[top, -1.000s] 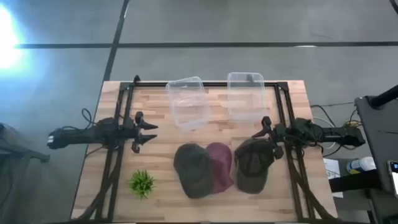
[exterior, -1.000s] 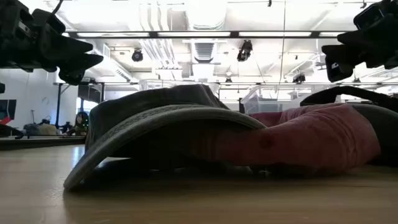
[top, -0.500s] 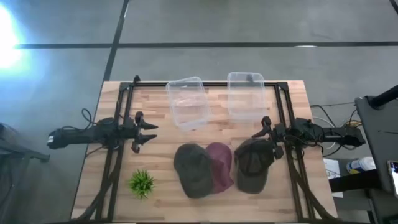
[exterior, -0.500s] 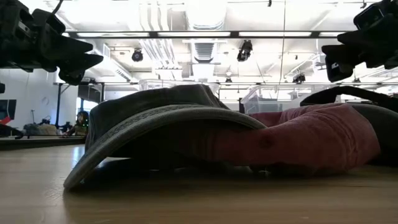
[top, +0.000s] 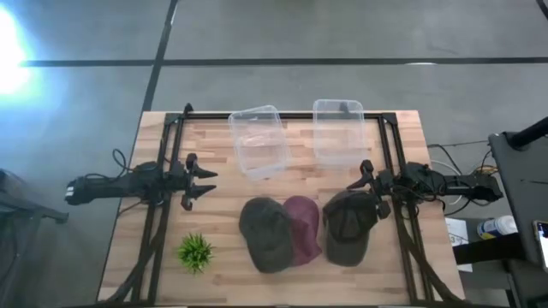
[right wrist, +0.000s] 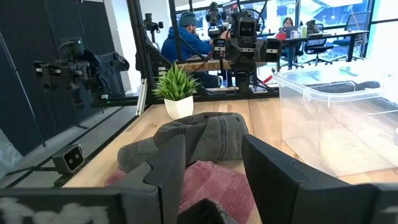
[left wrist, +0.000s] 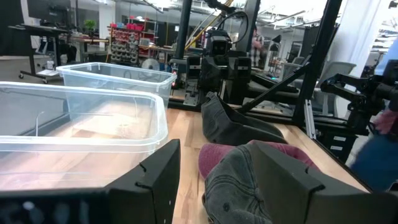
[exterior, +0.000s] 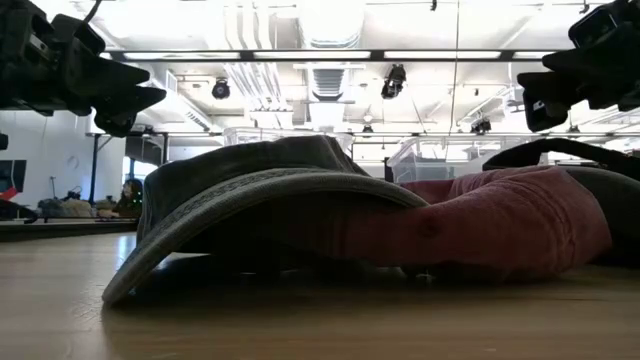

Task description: Pick & Place hat

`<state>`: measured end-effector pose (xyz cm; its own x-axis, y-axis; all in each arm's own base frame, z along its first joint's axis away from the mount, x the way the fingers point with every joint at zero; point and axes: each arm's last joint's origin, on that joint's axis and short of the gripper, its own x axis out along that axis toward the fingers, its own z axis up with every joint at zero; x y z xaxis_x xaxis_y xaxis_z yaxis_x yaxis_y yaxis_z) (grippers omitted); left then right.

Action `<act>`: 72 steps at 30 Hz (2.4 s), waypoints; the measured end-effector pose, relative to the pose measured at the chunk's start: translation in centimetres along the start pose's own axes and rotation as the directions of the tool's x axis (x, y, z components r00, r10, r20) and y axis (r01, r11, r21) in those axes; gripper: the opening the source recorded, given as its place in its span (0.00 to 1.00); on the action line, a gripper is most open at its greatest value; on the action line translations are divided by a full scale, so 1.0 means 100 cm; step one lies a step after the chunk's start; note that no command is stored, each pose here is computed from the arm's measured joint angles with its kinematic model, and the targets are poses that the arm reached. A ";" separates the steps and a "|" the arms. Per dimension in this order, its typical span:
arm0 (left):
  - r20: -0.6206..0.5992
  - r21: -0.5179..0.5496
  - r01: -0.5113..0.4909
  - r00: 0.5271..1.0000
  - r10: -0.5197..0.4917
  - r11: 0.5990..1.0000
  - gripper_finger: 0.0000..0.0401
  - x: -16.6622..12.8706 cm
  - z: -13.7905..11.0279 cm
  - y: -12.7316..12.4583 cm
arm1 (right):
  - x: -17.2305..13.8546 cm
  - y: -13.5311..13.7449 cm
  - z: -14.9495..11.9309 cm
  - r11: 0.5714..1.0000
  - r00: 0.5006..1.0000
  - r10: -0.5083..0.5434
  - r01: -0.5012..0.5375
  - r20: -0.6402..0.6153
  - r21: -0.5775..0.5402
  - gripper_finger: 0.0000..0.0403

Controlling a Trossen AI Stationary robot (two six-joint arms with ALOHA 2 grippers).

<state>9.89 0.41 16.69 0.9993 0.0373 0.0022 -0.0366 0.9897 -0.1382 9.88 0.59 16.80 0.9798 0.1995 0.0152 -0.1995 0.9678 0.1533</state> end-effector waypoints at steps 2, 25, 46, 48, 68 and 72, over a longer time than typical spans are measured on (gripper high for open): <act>0.000 0.000 0.000 1.000 0.000 1.000 0.48 0.000 0.000 0.000 | 0.000 0.000 0.000 1.000 1.000 0.000 0.000 0.000 0.000 0.38; 0.000 0.000 0.001 1.000 -0.001 1.000 0.48 0.000 0.000 0.000 | 0.004 0.018 0.004 0.152 0.964 0.243 0.071 -0.107 0.986 0.38; -0.001 0.000 0.000 1.000 0.000 1.000 0.48 0.000 0.000 0.000 | 0.111 0.107 0.058 -0.031 0.363 0.262 0.929 -0.894 0.368 0.58; -0.001 0.000 0.000 1.000 0.000 1.000 0.48 0.000 0.000 0.000 | 0.117 0.123 0.054 -0.071 0.325 0.278 0.945 -0.904 0.318 0.58; 0.000 0.000 0.000 1.000 0.000 1.000 0.48 0.000 0.000 0.000 | 0.106 0.146 -0.031 -0.212 0.094 -0.043 0.972 -0.995 0.101 0.58; -0.001 0.000 0.001 1.000 -0.001 1.000 0.48 0.000 0.000 0.000 | 0.100 0.140 -0.047 -0.198 0.132 -0.099 0.969 -0.986 0.149 0.58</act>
<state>9.89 0.41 16.69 0.9993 0.0366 0.0017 -0.0360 0.9897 -0.1382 16.84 16.82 14.48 0.1330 0.0820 -0.9877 0.9911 -0.0214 0.1316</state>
